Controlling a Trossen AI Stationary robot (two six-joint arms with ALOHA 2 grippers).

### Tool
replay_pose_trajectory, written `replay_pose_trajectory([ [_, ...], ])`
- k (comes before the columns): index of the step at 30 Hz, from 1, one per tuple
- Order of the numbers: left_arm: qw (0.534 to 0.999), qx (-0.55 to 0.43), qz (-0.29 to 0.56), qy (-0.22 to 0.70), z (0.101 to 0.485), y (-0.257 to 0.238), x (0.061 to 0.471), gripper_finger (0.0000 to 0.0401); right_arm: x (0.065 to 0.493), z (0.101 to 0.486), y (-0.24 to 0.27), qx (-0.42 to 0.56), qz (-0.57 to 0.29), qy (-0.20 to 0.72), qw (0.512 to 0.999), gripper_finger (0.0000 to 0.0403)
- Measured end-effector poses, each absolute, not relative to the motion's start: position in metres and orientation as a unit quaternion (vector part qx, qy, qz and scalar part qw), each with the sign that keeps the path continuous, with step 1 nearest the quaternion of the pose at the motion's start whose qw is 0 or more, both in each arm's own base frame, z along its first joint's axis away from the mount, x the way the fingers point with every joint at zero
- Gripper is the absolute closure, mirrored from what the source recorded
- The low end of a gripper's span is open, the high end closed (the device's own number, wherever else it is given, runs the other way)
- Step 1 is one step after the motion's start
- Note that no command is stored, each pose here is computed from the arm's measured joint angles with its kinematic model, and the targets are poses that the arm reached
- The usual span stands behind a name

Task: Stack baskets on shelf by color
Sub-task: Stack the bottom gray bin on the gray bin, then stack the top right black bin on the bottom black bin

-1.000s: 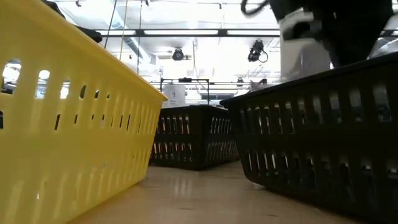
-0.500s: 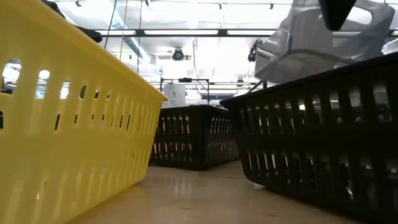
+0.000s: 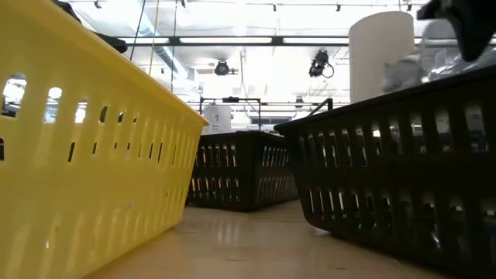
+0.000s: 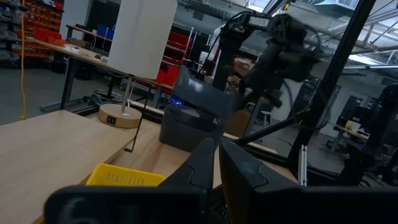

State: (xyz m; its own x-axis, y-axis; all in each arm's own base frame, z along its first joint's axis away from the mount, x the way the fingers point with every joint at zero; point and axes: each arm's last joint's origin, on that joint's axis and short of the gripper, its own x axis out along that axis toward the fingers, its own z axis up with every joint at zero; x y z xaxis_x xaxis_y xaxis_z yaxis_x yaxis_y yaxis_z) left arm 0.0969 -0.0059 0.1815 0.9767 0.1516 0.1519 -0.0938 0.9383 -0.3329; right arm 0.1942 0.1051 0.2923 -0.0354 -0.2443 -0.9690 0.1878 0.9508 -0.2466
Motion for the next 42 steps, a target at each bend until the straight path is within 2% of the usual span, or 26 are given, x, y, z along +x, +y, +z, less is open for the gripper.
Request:
replay_pose_trajectory([
  [8,0.981,-0.164,0.062,-0.088,0.181,-0.006,0.097,0.0363,0.179,0.261,0.099,-0.017,-0.153,0.747,0.647,0.0395],
  [15,0.980,-0.164,0.063,-0.088,0.181,-0.006,0.097,0.0372,0.183,0.253,0.103,0.016,-0.125,0.743,0.657,0.0390],
  [30,0.980,-0.164,0.063,-0.088,0.182,-0.006,0.097,0.0365,0.187,0.257,0.107,0.093,-0.129,0.746,0.647,0.0282],
  [34,0.981,-0.164,0.063,-0.088,0.182,-0.006,0.097,0.0370,0.194,0.270,0.107,0.133,-0.139,0.727,0.659,0.0277],
  [42,0.980,-0.164,0.063,-0.088,0.182,-0.006,0.097,0.0364,0.224,0.278,0.121,0.149,-0.108,0.654,0.734,0.0281],
])
